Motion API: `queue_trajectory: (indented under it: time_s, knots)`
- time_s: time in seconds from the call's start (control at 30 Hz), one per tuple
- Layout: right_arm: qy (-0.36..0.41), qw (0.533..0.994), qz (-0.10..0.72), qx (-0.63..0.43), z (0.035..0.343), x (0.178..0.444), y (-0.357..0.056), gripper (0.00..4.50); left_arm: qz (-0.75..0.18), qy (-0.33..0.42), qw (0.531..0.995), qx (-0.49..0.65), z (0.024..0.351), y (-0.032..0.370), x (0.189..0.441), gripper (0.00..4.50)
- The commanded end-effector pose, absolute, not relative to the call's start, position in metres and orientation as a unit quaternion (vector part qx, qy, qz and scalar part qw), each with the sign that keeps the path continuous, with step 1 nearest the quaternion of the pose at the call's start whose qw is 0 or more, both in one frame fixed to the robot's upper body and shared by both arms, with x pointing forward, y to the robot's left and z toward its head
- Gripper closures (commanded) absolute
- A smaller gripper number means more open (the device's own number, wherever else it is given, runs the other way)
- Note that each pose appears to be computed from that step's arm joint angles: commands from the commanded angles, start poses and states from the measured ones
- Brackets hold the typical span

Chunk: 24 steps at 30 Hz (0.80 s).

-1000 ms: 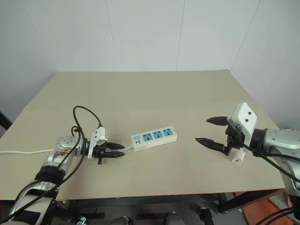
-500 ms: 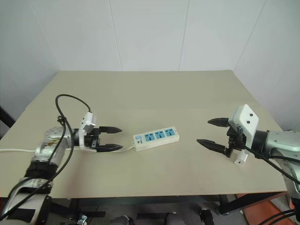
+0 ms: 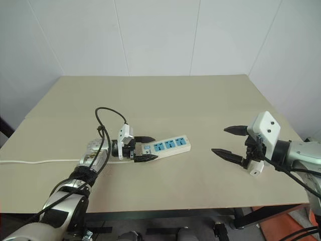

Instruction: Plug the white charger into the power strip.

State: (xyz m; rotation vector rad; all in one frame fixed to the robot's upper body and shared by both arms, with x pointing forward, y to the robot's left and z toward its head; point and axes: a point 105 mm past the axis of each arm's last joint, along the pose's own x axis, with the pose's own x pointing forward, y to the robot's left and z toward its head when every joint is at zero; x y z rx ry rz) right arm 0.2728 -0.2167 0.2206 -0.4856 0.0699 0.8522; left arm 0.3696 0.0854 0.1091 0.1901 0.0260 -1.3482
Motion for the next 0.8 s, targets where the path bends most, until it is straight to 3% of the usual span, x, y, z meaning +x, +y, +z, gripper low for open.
queue_trajectory:
  time_s: [0.03, 0.5, 0.8]
  knots:
    - [0.012, 0.880, 0.407, -0.246, 0.235, 0.267, -0.215, 0.00, -0.612, -0.011, 0.783, 0.109, 0.115, 0.086, 0.375, 0.03]
    - [0.010, 0.879, 0.410, -0.242, 0.235, 0.264, -0.214, 0.00, -0.601, 0.009, 0.795, 0.080, 0.096, 0.081, 0.374, 0.03]
    - [0.010, 0.880, 0.408, -0.245, 0.238, 0.263, -0.215, 0.00, -0.597, 0.059, 0.792, 0.111, 0.070, 0.086, 0.368, 0.03]
